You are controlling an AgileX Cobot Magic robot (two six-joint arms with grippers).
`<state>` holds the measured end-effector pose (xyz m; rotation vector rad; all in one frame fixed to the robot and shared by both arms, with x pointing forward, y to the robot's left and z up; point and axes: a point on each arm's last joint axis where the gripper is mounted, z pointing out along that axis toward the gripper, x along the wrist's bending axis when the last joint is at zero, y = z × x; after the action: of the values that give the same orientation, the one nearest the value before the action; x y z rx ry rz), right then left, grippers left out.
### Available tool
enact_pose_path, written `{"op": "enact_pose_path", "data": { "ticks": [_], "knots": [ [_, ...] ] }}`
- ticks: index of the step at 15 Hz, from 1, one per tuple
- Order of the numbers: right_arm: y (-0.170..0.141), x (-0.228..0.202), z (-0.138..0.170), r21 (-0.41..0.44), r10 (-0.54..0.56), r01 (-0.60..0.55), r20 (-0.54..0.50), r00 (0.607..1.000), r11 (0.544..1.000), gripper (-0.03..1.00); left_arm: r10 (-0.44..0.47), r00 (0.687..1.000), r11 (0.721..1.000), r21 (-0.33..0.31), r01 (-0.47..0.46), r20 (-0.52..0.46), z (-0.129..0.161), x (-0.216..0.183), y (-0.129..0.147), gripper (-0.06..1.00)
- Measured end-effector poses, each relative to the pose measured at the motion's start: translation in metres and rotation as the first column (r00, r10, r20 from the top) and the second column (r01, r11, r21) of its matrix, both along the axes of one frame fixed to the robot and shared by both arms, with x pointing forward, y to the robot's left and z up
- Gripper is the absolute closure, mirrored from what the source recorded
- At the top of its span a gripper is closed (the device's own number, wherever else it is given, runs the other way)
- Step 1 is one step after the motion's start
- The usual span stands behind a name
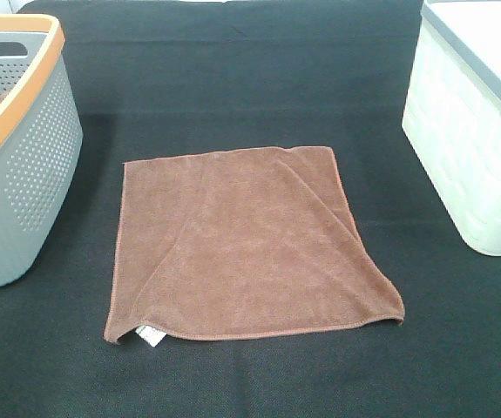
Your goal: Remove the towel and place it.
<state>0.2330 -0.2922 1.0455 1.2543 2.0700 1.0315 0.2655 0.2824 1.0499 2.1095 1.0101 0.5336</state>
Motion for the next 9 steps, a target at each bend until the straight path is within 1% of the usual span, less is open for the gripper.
{"op": "enact_pose_path", "data": {
  "ticks": [1, 2, 3, 4, 5, 6, 7, 8, 9],
  "knots": [
    [0.0, 0.0, 0.0, 0.0, -0.014, 0.014, 0.0, 1.0, 1.0, 0.18, 0.021, 1.0, 1.0, 0.0, -0.021, 0.0, 0.0, 0.0, 0.001, 0.29],
    [0.0, 0.001, 0.0, 0.001, -0.069, 0.069, 0.0, 0.998, 0.998, 0.18, 0.126, 0.992, 0.992, -0.006, -0.126, 0.009, 0.0, 0.001, 0.004, 0.29],
    [0.001, 0.001, 0.0, 0.001, -0.118, 0.118, 0.0, 0.993, 0.993, 0.18, 0.207, 0.978, 0.978, -0.014, -0.206, 0.022, 0.001, 0.0, 0.007, 0.29],
    [0.001, 0.001, 0.0, 0.001, -0.167, 0.167, 0.0, 0.986, 0.986, 0.18, 0.287, 0.957, 0.958, -0.026, -0.286, 0.038, 0.001, -0.003, 0.01, 0.29],
    [0.001, 0.001, 0.0, 0.001, -0.167, 0.167, 0.0, 0.986, 0.986, 0.18, 0.287, 0.957, 0.958, -0.026, -0.286, 0.038, 0.001, -0.003, 0.01, 0.29],
    [0.001, 0.002, 0.0, 0.0, -0.198, 0.198, 0.0, 0.98, 0.98, 0.19, 0.36, 0.931, 0.933, -0.042, -0.358, 0.062, 0.002, -0.006, 0.013, 0.29],
    [0.001, 0.002, 0.0, 0.0, -0.219, 0.219, 0.0, 0.976, 0.976, 0.19, 0.429, 0.898, 0.903, -0.063, -0.425, 0.098, 0.003, -0.013, 0.016, 0.29],
    [0.001, 0.002, 0.0, 0.001, -0.252, 0.252, 0.001, 0.968, 0.968, 0.19, 0.5, 0.853, 0.866, -0.099, -0.49, 0.152, 0.003, -0.023, 0.018, 0.29],
    [0.001, 0.001, 0.0, 0.004, -0.27, 0.27, 0.009, 0.963, 0.963, 0.19, 0.527, 0.829, 0.85, -0.121, -0.513, 0.185, 0.003, -0.029, 0.018, 0.29]
  ]
}}
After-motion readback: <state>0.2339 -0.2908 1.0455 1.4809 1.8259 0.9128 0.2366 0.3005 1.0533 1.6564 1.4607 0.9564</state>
